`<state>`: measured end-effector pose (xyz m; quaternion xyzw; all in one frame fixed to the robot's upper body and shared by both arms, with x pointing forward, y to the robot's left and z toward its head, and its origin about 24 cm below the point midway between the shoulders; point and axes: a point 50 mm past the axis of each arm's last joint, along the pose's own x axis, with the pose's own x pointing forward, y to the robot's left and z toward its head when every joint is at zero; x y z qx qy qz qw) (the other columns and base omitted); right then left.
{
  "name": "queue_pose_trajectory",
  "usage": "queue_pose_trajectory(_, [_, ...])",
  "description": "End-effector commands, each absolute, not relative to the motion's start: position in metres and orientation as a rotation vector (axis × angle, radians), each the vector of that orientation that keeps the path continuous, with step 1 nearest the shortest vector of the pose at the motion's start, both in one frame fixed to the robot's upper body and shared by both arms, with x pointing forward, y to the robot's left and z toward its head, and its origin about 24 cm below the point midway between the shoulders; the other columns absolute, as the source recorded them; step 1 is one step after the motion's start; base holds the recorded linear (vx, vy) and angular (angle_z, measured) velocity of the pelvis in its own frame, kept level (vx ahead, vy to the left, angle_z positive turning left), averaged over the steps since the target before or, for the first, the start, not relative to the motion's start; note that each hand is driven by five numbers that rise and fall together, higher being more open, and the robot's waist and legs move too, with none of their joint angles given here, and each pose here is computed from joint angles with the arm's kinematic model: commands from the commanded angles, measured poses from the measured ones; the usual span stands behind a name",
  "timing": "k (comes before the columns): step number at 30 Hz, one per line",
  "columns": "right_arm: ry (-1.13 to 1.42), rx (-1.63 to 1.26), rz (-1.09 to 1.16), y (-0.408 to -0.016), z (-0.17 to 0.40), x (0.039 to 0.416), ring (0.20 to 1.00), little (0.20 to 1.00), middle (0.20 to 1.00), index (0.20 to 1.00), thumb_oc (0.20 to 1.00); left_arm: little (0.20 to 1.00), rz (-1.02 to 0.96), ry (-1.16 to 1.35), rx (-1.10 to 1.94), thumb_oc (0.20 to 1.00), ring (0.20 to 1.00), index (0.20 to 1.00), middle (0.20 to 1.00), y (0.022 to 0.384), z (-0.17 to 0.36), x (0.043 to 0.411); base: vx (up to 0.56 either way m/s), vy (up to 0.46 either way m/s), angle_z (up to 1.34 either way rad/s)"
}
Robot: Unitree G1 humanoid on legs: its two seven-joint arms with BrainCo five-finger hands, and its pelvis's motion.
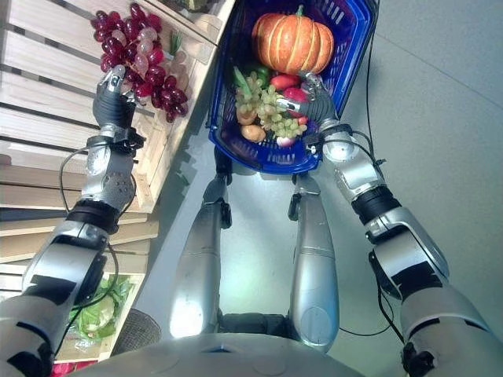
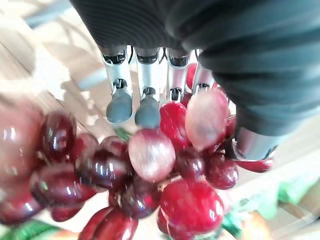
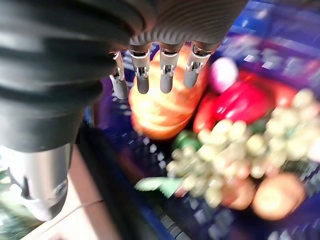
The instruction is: Pick up fruits and vegetables into the basket
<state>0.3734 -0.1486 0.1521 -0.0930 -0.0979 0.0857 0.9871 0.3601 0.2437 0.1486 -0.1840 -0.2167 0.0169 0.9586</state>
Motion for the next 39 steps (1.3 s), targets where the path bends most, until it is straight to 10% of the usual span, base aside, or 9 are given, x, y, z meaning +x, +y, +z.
queue_pose_trajectory(1, [-0.324, -0.078, 0.235, -0.149, 0.161, 0.358, 1.000, 1.000, 1.000, 1.000, 1.000, 0.200, 0.007, -0.686, -0.399, 0.200, 0.200, 0.200, 0.200, 0.245, 0.176, 0.346, 0.00, 0.000, 0.00])
queue_pose_trajectory(24, [-0.529, -0.117, 0.454, -0.123, 0.191, 0.332, 1.000, 1.000, 1.000, 1.000, 1.000, 0.200, -0.040, -0.833, -0.168, 0.200, 0.200, 0.200, 0.200, 0.204, 0.221, 0.331, 0.00, 0.001, 0.00])
queue_pose_trajectory(25, [-0.525, -0.119, 0.446, -0.124, 0.192, 0.333, 1.000, 1.000, 1.000, 1.000, 1.000, 0.448, 0.044, -0.795, -0.077, 0.448, 0.448, 0.448, 0.448, 0.207, 0.219, 0.335, 0.00, 0.000, 0.00])
queue_pose_trajectory(26, [-0.522, -0.117, 0.439, -0.125, 0.192, 0.333, 1.000, 1.000, 1.000, 1.000, 1.000, 1.000, 0.115, -0.772, 0.010, 1.000, 1.000, 1.000, 1.000, 0.209, 0.216, 0.337, 0.00, 0.000, 0.00])
queue_pose_trajectory(39, [-0.419, -0.147, 0.289, -0.166, 0.187, 0.344, 1.000, 1.000, 1.000, 1.000, 1.000, 1.000, 0.593, -0.556, 1.311, 1.000, 1.000, 1.000, 1.000, 0.275, 0.216, 0.362, 0.01, 0.045, -0.02])
